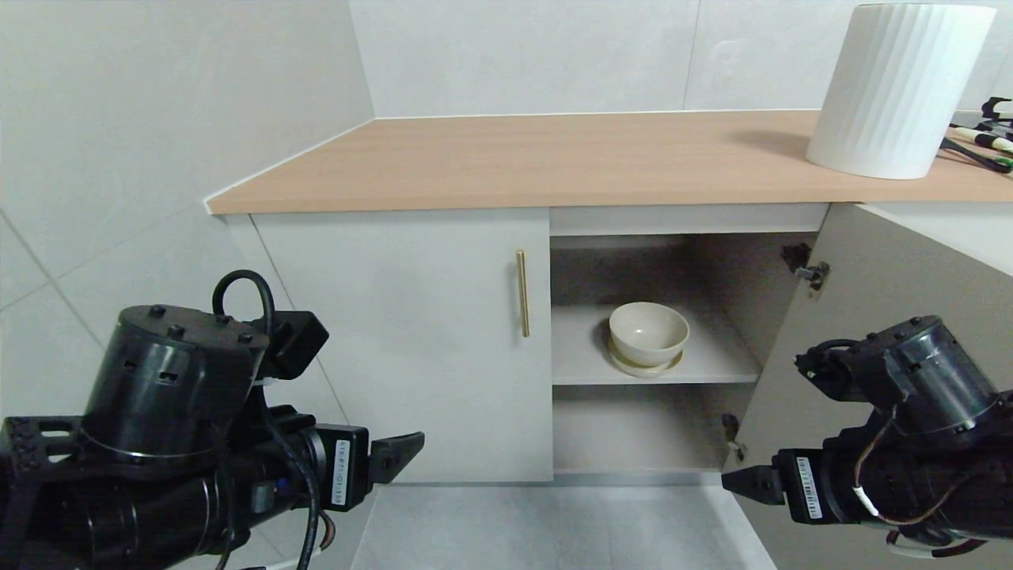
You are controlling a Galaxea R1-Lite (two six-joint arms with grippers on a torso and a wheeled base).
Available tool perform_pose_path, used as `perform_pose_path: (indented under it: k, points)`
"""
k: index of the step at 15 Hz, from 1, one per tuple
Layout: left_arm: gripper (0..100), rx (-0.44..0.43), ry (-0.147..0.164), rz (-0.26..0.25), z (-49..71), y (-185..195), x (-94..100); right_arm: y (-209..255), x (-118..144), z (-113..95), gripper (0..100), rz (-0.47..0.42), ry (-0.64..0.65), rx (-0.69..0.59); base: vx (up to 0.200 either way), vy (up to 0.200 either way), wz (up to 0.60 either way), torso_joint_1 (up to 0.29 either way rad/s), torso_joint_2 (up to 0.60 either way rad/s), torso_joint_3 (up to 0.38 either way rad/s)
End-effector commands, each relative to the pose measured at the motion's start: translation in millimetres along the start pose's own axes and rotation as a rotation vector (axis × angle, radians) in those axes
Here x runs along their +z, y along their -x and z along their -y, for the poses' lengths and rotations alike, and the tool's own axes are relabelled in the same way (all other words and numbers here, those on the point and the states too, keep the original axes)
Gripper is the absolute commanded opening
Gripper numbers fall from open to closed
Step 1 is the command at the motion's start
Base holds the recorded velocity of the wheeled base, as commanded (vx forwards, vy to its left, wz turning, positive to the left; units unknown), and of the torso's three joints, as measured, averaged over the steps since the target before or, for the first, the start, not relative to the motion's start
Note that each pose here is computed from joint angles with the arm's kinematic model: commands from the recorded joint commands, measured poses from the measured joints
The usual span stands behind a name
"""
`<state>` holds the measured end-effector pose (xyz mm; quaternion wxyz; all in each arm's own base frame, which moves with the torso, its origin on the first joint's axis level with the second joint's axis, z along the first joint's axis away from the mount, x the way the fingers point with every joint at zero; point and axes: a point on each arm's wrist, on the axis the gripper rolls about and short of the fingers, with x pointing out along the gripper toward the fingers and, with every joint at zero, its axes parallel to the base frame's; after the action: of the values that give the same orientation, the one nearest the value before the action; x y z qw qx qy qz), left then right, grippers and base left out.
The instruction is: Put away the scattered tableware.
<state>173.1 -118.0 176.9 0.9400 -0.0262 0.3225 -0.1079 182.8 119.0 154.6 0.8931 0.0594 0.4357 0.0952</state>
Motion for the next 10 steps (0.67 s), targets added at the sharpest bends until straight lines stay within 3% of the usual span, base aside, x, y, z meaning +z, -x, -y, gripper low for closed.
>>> perform_pose_path:
  k: [1, 7, 10]
  points:
    - [100, 0.005, -0.002, -0.010, 0.2, -2.6, -1.3, -8.6, -1.7, -0.8, 100, -0.029, 0.006, -0.015, -0.200, 0.000, 0.00, -0.002, 0.02, 0.007]
    - [100, 0.005, -0.003, -0.011, 0.3, -3.0, -1.5, -11.8, -3.1, -0.6, 100, -0.041, 0.005, -0.022, -0.200, 0.000, 0.00, -0.002, 0.00, 0.002]
    - [100, 0.005, -0.004, -0.014, 0.3, -3.1, -2.4, -12.0, -3.4, -0.3, 100, -0.039, 0.005, -0.029, 0.000, 0.000, 0.00, 0.000, 0.00, 0.000]
